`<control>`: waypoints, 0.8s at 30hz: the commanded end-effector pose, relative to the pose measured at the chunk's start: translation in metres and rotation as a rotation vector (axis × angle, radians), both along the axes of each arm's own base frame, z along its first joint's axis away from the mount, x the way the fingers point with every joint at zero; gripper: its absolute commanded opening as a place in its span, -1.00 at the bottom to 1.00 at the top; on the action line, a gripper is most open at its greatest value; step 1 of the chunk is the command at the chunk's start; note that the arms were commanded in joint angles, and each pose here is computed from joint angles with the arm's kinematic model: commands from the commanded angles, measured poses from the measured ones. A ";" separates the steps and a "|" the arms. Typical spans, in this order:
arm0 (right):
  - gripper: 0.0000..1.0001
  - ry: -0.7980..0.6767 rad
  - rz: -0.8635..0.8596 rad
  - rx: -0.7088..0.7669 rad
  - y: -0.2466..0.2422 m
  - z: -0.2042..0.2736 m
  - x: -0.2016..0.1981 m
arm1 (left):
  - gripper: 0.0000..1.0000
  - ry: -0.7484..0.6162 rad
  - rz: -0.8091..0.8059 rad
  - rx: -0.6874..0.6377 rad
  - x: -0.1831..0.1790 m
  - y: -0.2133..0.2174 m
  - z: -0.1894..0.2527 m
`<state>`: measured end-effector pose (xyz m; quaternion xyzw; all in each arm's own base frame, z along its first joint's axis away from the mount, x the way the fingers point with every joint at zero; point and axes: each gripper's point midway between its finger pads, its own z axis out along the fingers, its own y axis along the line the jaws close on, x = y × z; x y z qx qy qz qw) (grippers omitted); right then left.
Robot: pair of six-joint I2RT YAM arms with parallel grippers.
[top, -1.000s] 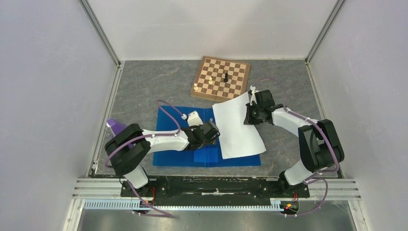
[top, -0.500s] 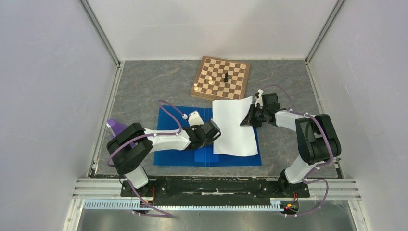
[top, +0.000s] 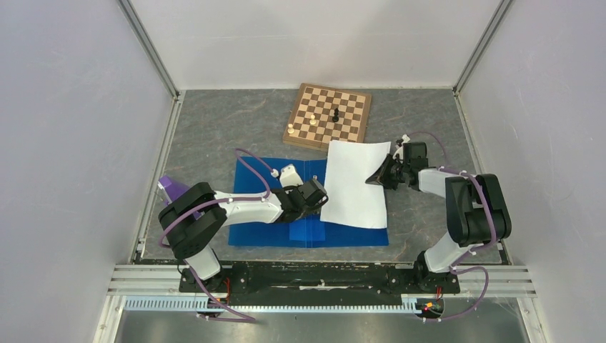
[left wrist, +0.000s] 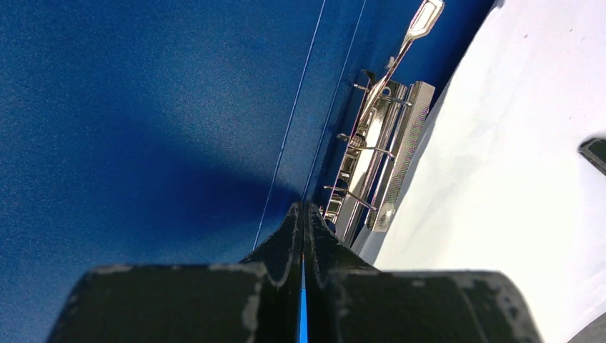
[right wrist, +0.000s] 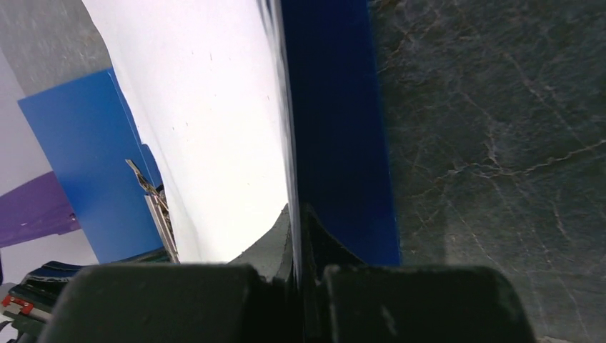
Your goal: Put the files into the folder
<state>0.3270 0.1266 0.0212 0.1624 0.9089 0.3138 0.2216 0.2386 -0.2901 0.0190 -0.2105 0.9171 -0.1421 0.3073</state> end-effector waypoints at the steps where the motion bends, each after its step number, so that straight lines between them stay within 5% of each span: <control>1: -1.00 -0.055 -0.038 0.055 0.002 0.015 0.011 | -0.95 -0.028 0.034 -0.027 0.006 -0.006 0.006; 24: -1.00 -0.061 -0.253 0.122 -0.036 0.014 0.010 | -0.95 -0.028 0.032 -0.021 0.008 -0.008 0.006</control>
